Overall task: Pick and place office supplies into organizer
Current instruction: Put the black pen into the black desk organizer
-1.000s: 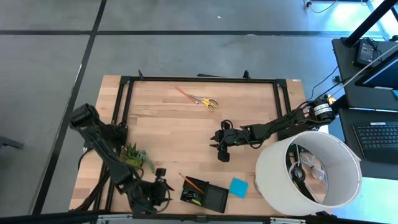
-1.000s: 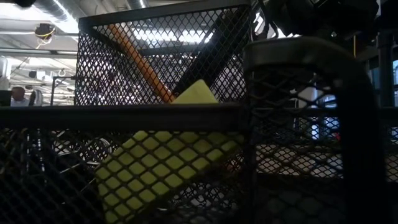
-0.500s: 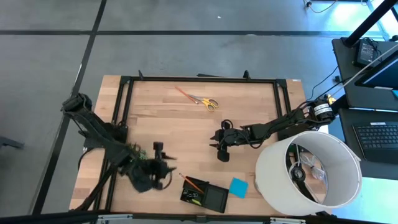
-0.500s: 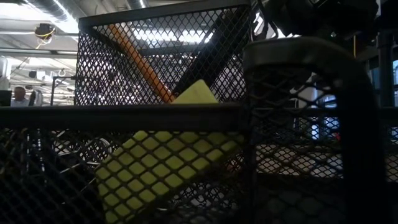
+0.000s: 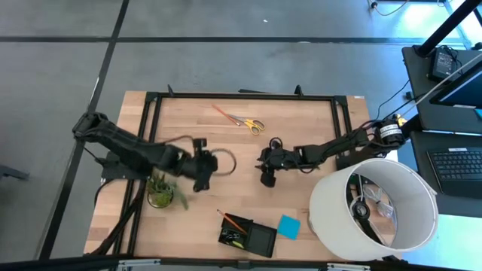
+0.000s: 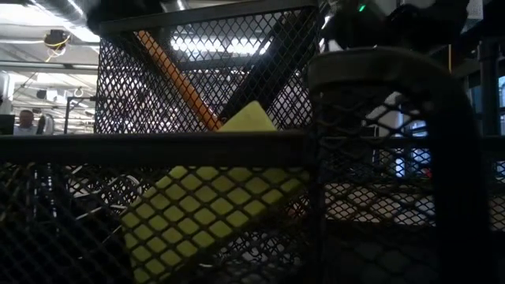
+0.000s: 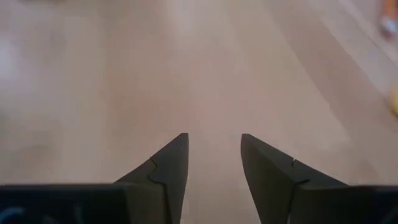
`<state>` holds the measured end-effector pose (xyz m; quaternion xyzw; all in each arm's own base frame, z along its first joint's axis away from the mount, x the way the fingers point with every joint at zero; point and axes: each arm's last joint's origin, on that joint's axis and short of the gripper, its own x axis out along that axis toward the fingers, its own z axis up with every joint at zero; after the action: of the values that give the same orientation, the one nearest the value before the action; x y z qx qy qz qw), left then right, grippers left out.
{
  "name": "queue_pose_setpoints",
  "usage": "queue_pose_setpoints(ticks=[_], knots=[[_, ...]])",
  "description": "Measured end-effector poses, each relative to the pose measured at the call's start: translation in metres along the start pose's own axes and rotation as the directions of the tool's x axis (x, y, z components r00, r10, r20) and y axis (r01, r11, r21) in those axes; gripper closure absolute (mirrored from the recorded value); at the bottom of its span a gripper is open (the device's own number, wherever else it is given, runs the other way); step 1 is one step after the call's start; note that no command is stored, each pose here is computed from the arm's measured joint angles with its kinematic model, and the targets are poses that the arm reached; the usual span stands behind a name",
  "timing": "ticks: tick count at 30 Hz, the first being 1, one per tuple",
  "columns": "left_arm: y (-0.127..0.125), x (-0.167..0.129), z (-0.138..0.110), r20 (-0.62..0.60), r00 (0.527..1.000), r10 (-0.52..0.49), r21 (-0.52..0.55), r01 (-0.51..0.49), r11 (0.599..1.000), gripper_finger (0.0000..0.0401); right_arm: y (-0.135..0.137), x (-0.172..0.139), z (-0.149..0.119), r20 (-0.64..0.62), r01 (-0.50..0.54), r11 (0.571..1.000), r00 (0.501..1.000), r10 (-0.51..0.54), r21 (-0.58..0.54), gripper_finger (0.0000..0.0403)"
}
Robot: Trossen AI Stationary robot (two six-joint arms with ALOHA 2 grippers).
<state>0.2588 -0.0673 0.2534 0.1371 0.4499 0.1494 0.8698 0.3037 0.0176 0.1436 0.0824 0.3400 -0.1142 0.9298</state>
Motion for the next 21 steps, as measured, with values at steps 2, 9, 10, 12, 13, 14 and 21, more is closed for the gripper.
queue_pose_setpoints(ticks=[2, 9, 10, 12, 13, 14, 21], knots=[[0.013, 0.008, 0.002, -0.022, 1.000, -0.020, 0.004, 0.020, 1.000, 0.0287, -0.012, 0.002, -0.003, -0.058, 0.045, 0.999, 0.997, -0.044, 0.025, 0.0254], [0.042, 0.048, -0.002, 0.070, 0.982, -0.173, -0.013, 0.174, 0.985, 0.0287, -0.040, -0.004, -0.019, -0.284, 0.170, 0.985, 0.946, -0.157, 0.020, 0.0254], [0.042, 0.054, -0.004, 0.109, 0.975, -0.192, -0.011, 0.195, 0.981, 0.0287, -0.041, -0.007, -0.019, -0.301, 0.177, 0.984, 0.940, -0.162, 0.024, 0.0254], [0.041, 0.065, -0.010, 0.171, 0.962, -0.210, -0.005, 0.214, 0.977, 0.0287, -0.041, -0.015, -0.017, -0.312, 0.183, 0.982, 0.936, -0.163, 0.035, 0.0254], [0.041, 0.070, -0.014, 0.193, 0.959, -0.208, -0.007, 0.213, 0.977, 0.0287, -0.040, -0.021, -0.016, -0.315, 0.182, 0.983, 0.935, -0.161, 0.038, 0.0254], [0.041, 0.074, -0.017, 0.213, 0.956, -0.201, -0.014, 0.209, 0.978, 0.0287, -0.038, -0.027, -0.015, -0.314, 0.183, 0.982, 0.936, -0.160, 0.046, 0.0254], [0.043, 0.088, -0.034, 0.395, 0.898, -0.194, -0.057, 0.235, 0.970, 0.0287, -0.028, -0.081, -0.008, -0.274, 0.255, 0.960, 0.937, -0.217, 0.113, 0.0253]])
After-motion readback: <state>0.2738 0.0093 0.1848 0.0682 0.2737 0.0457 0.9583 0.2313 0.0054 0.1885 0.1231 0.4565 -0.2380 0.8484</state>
